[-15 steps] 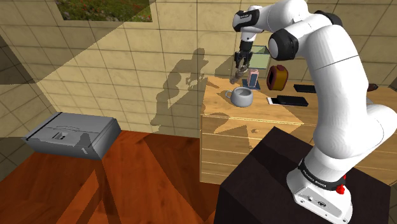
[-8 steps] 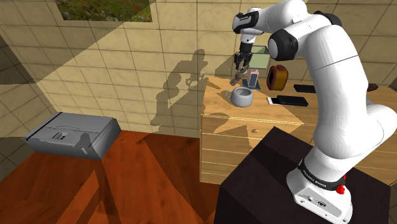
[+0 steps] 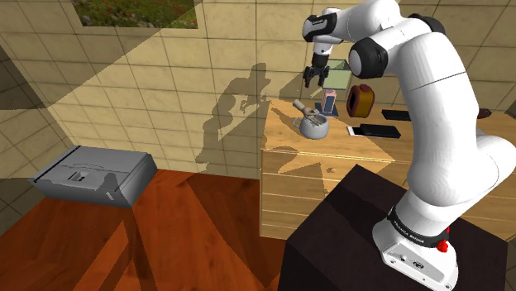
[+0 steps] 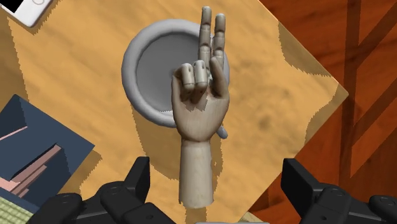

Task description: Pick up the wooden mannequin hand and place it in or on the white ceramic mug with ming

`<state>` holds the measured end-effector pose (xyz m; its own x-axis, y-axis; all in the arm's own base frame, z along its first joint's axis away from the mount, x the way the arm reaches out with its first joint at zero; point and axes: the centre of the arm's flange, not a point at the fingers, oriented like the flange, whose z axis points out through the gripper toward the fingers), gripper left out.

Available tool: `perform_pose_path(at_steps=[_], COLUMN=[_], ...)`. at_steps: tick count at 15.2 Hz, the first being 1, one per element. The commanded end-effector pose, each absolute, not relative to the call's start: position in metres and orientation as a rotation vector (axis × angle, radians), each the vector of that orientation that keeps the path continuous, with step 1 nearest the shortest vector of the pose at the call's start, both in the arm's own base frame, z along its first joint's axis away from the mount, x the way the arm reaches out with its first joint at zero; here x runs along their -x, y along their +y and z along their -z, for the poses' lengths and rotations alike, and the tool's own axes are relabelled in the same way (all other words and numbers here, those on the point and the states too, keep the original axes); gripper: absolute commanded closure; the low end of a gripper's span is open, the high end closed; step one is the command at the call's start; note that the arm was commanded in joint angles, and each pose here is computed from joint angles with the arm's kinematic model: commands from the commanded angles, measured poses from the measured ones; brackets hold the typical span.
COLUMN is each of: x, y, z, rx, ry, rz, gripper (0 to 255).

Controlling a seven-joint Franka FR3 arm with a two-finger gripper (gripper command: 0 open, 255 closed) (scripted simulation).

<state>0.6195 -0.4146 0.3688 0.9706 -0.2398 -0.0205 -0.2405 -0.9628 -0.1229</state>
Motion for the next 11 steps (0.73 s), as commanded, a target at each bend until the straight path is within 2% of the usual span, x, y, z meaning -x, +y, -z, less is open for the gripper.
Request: perform_pose_path(at_steps=[1,3,11], x=[-0.62,-0.619,-0.619], y=[-0.417,-0.42,-0.42], z=[-0.389,-0.412,-0.412], rx=[2.994,2.994,2.994], ry=[0.366,0.366,0.366], rz=[-0.008,-0.008,-0.008], gripper=[0,0,0])
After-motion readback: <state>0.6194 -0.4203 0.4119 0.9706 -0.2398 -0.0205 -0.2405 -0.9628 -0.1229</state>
